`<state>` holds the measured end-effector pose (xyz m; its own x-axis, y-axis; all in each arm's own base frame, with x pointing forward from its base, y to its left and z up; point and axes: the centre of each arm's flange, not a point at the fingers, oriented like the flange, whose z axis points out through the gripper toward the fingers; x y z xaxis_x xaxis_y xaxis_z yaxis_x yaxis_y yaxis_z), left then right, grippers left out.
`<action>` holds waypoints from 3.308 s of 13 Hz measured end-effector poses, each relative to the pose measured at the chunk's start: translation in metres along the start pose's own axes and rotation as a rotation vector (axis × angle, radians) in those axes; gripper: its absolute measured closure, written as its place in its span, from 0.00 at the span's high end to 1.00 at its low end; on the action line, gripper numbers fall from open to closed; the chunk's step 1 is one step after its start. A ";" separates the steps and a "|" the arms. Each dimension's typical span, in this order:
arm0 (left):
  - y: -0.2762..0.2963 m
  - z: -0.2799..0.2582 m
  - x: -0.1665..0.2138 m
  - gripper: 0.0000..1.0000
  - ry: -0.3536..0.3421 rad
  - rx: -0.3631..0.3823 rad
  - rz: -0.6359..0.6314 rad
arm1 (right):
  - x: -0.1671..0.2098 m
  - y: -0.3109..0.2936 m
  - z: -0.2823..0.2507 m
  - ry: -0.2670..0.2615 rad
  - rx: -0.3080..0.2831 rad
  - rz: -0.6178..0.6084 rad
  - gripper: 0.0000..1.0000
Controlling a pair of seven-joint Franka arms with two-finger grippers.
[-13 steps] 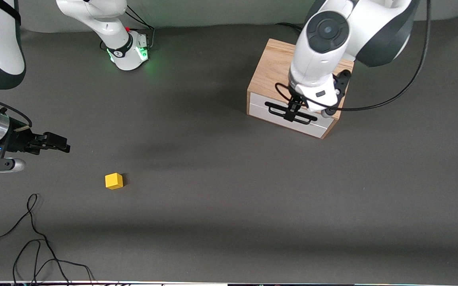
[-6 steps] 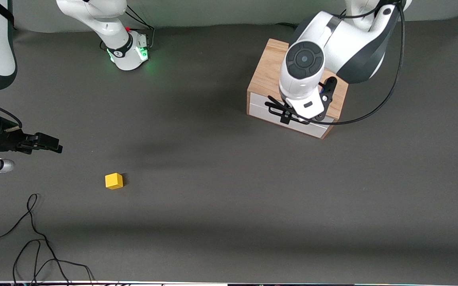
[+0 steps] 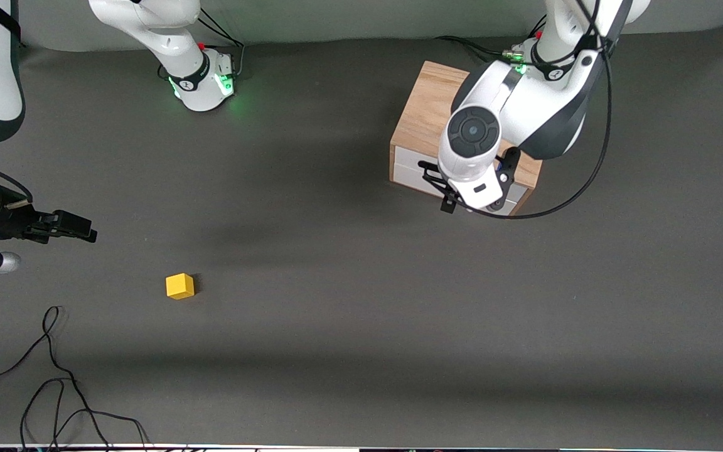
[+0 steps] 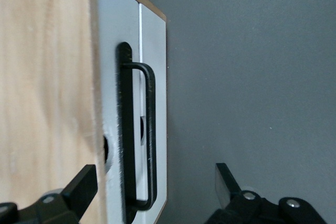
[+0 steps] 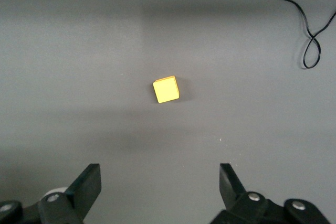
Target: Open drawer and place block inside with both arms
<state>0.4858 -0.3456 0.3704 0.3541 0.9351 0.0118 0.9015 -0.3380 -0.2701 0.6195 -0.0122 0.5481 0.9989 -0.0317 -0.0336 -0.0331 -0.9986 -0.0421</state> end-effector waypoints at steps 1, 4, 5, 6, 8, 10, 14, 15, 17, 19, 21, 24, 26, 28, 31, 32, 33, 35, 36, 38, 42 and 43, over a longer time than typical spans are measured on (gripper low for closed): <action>0.005 0.011 -0.001 1.00 0.002 0.010 -0.001 | 0.000 0.000 0.000 0.000 0.000 0.000 1.00; 0.016 0.038 -0.002 1.00 0.007 0.033 -0.004 | 0.000 0.000 0.000 0.001 0.000 0.001 1.00; 0.018 0.043 -0.002 1.00 0.007 0.037 -0.004 | 0.000 0.001 -0.001 0.003 0.000 0.002 1.00; 0.020 0.046 -0.002 1.00 0.008 0.038 -0.005 | 0.001 0.003 -0.004 0.010 -0.001 0.007 1.00; 0.022 0.051 -0.002 1.00 0.007 0.034 -0.005 | 0.002 0.012 -0.014 0.029 -0.001 0.025 1.00; 0.023 0.062 -0.002 1.00 0.009 0.042 -0.006 | 0.002 0.017 -0.017 0.035 -0.001 0.035 1.00; 0.026 0.080 -0.003 1.00 0.013 0.059 -0.006 | 0.002 0.021 -0.016 0.035 -0.002 0.047 1.00; 0.027 0.083 -0.003 1.00 0.013 0.061 -0.005 | 0.003 0.023 -0.015 0.035 -0.002 0.050 1.00; 0.029 0.087 -0.004 1.00 0.013 0.065 0.020 | 0.006 0.025 -0.011 0.033 -0.002 0.053 1.00; 0.029 0.090 -0.003 1.00 0.014 0.070 0.044 | 0.007 0.025 -0.009 0.036 -0.002 0.054 1.00; 0.029 0.090 -0.002 1.00 0.013 0.071 0.053 | 0.007 0.025 -0.009 0.037 -0.002 0.054 1.00; 0.032 0.088 -0.002 1.00 0.011 0.061 0.055 | 0.007 0.029 -0.010 0.038 -0.002 0.061 1.00; 0.037 0.086 -0.003 1.00 0.009 0.052 0.054 | 0.007 0.036 -0.010 0.038 -0.002 0.072 1.00; 0.047 0.083 -0.002 1.00 0.005 0.040 0.049 | 0.007 0.045 -0.010 0.039 -0.002 0.086 1.00; 0.064 0.077 0.003 1.00 -0.006 0.018 0.034 | 0.007 0.049 -0.010 0.038 -0.002 0.091 1.00; 0.069 0.075 0.004 1.00 -0.009 0.009 0.032 | 0.007 0.049 -0.010 0.039 -0.002 0.091 1.00; 0.075 0.072 0.006 1.00 -0.012 -0.002 0.032 | 0.007 0.049 -0.010 0.039 -0.002 0.091 1.00; 0.086 0.067 0.010 1.00 -0.017 -0.019 0.034 | 0.007 0.049 -0.010 0.039 -0.002 0.091 1.00; 0.091 0.066 0.011 1.00 -0.019 -0.026 0.033 | 0.007 0.049 -0.010 0.039 -0.002 0.091 1.00; 0.098 0.065 0.010 1.00 -0.020 -0.030 0.034 | 0.007 0.049 -0.010 0.039 -0.002 0.092 1.00; 0.109 0.059 0.010 1.00 -0.025 -0.050 0.034 | 0.007 0.049 -0.010 0.039 -0.002 0.092 1.00; 0.114 0.055 0.010 1.00 -0.029 -0.066 0.032 | 0.007 0.049 -0.010 0.039 -0.002 0.092 1.00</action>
<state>0.5782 -0.3688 0.2871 0.3769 0.9260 -0.0238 0.9046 -0.3735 -0.2054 0.6248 -0.0616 0.5561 0.9922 -0.1246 0.0019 -0.1244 -0.9915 -0.0391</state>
